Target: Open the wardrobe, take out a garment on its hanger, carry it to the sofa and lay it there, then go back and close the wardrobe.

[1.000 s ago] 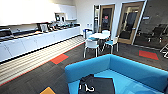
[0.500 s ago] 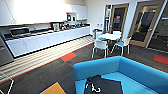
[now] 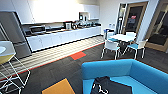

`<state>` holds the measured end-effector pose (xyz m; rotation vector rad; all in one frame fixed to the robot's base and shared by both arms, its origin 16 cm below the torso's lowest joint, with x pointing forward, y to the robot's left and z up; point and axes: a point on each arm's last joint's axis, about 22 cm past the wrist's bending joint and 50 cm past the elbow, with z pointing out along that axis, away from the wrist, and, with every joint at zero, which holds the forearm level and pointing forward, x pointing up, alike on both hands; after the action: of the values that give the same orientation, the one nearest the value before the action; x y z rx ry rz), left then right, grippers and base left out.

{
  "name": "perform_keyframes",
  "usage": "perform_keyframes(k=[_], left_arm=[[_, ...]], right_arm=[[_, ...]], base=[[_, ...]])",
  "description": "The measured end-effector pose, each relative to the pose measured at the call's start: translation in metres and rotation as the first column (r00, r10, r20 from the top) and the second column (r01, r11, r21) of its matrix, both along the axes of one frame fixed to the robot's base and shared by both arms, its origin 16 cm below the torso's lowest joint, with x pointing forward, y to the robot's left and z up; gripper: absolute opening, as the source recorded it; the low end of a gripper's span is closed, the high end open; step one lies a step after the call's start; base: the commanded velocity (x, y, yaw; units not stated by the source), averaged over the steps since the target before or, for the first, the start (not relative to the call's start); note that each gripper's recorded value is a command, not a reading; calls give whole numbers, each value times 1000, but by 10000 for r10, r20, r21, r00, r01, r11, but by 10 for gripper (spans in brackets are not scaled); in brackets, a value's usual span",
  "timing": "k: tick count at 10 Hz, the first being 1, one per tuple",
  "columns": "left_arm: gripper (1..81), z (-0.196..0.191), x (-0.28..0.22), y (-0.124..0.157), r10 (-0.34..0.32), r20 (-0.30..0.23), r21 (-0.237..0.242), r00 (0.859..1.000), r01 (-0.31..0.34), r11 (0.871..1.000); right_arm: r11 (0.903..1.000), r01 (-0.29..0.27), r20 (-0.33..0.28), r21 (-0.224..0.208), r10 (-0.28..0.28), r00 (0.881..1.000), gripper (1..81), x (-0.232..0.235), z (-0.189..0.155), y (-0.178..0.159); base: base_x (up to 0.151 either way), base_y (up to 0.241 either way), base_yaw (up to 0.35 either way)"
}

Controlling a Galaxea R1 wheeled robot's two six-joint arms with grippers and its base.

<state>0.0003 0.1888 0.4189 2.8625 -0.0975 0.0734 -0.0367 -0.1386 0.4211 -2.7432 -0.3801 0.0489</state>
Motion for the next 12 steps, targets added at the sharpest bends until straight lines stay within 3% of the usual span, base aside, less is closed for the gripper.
perform_keyframes(k=[12], left_arm=[[811, 0, 0, -4, 6, 24, -52, 10000, -6, 10000]], right_arm=[[10000, -8, -52, -6, 8, 10000, 811, -5, 0, 0]], base=[[0, 0, 298]])
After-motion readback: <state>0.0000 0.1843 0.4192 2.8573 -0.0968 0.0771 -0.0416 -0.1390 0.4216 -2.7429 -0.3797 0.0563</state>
